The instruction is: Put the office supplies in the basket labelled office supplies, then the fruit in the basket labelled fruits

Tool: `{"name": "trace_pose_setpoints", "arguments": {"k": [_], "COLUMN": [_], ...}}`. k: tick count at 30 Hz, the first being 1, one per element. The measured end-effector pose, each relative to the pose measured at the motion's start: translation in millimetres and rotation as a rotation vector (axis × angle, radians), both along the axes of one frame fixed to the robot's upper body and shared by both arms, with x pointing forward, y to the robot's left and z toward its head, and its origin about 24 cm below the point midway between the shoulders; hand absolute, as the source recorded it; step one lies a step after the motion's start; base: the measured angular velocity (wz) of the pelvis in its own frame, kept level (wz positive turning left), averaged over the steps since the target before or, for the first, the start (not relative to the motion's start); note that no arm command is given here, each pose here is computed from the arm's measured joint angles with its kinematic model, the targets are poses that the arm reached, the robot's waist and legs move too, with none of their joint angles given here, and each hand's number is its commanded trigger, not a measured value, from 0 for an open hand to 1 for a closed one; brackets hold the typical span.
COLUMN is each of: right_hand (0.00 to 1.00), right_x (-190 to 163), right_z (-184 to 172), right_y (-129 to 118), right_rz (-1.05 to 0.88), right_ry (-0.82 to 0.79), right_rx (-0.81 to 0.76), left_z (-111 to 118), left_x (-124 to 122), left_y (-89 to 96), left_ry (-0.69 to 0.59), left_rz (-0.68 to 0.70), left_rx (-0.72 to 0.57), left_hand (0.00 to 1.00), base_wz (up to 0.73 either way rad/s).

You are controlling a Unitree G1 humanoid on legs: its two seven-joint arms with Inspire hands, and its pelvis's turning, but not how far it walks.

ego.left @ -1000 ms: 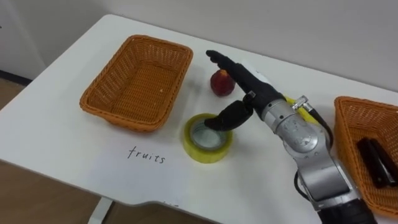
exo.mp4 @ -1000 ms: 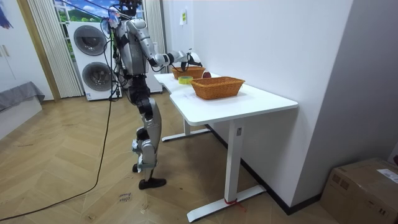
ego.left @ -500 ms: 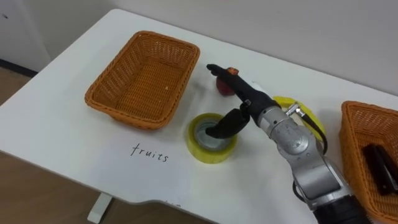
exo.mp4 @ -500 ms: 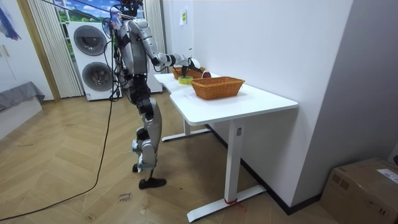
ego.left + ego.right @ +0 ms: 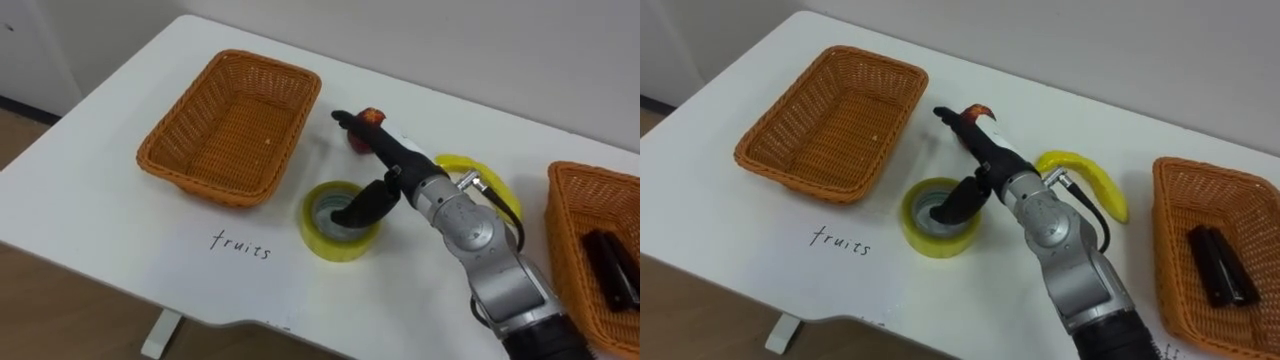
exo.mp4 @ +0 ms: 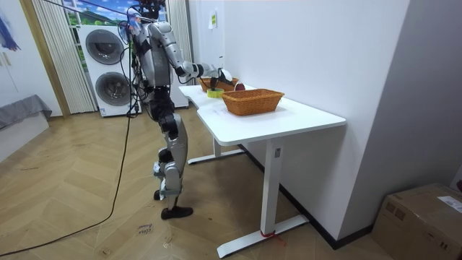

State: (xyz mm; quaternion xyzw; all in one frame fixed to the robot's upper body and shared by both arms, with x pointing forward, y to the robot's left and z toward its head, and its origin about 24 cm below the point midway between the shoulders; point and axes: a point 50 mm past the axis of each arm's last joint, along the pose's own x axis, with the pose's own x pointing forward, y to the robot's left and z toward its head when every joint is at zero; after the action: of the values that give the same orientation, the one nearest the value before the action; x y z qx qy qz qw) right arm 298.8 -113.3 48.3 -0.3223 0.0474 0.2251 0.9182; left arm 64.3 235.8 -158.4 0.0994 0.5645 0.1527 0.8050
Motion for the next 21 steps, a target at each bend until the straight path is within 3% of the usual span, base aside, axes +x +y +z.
{"name": "trace_pose_setpoints", "arguments": {"k": [21], "right_hand": [0.00], "right_x": [-4.4], "right_z": [-5.2], "right_y": [7.1], "right_rz": [0.097], "right_ry": [0.082], "right_rx": [-0.027], "left_z": [0.4], "left_x": [-0.2], "left_y": [3.1], "left_ry": [0.011], "left_rz": [-0.004], "left_rx": [-0.022], "left_hand": [0.00], "base_wz": [0.00]}}
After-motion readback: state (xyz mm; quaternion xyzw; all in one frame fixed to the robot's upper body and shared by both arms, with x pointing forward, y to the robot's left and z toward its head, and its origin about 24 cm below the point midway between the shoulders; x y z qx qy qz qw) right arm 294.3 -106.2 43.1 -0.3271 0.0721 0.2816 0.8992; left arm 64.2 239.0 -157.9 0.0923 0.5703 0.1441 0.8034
